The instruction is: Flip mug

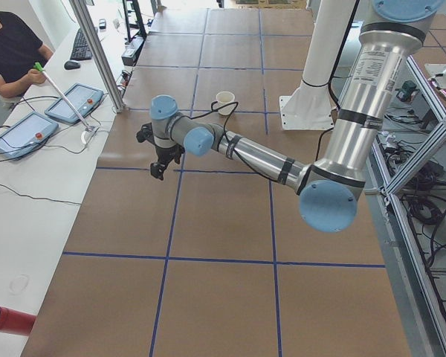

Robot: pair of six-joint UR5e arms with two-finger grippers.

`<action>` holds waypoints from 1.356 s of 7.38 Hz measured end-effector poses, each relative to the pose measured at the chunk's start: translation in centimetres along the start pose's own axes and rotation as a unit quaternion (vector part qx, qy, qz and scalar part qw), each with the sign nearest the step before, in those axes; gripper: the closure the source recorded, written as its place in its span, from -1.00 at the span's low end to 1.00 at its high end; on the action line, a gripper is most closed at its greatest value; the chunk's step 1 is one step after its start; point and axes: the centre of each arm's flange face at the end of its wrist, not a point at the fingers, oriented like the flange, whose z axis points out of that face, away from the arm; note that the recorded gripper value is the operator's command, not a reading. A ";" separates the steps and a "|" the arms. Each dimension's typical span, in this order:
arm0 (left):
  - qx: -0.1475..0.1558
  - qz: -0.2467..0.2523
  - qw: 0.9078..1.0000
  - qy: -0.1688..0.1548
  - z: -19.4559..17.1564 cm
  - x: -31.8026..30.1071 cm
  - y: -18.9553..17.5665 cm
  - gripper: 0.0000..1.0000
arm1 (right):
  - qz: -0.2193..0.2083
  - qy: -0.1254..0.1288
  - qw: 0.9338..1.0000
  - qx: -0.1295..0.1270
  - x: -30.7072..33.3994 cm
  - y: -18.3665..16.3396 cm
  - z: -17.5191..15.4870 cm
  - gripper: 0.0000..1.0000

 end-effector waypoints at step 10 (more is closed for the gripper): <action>-0.095 -0.211 0.972 0.026 -2.3 -14.7 18.2 -1.00 | 0.000 0.000 1.000 0.000 0.0 0.0 0.0 -1.00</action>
